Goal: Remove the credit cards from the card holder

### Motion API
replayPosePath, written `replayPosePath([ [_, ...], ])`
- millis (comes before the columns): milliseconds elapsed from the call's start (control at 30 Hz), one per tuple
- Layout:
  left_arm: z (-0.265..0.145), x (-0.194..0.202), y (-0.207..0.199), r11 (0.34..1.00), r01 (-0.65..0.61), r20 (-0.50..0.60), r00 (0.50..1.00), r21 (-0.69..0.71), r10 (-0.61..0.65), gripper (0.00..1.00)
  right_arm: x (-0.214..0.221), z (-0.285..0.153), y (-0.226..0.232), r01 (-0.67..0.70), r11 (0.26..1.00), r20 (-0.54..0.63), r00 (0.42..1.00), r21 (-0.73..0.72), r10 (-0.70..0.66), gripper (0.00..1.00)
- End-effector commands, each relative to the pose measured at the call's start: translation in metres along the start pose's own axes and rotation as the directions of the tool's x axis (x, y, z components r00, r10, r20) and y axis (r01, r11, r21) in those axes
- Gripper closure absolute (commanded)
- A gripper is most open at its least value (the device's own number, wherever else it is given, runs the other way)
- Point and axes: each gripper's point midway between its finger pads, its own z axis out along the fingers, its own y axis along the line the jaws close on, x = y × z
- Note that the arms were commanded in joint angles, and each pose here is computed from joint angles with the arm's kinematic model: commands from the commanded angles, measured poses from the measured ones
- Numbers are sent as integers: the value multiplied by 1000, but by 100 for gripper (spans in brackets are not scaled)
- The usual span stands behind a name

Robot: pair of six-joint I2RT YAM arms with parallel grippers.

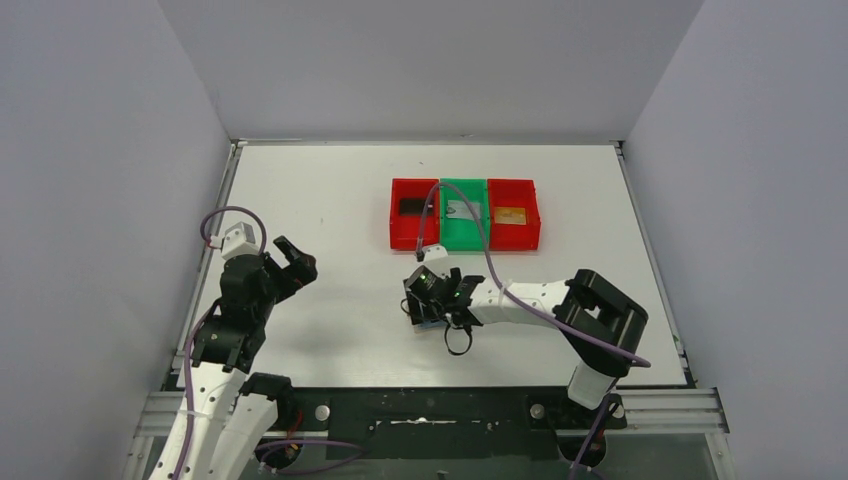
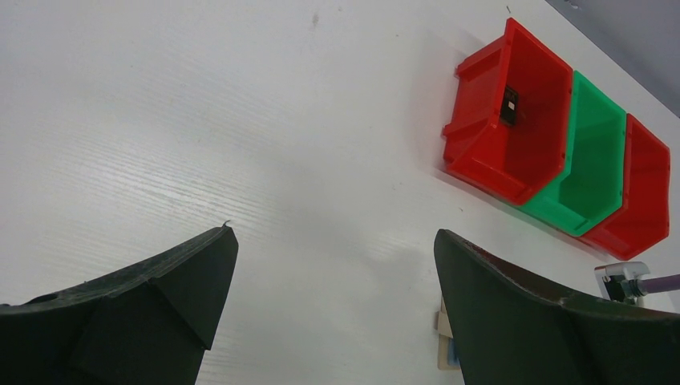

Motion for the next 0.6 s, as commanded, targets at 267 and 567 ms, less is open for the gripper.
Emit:
replayPosePath([
  [267, -1, -11, -10, 999, -9, 40, 999, 44, 7, 3, 5, 1, 2, 6, 1000, 14, 1000, -10, -5, 37],
  [567, -1, -10, -9, 999, -9, 40, 999, 43, 8, 3, -3, -5, 14, -94, 980, 1, 995, -178, 95, 41],
])
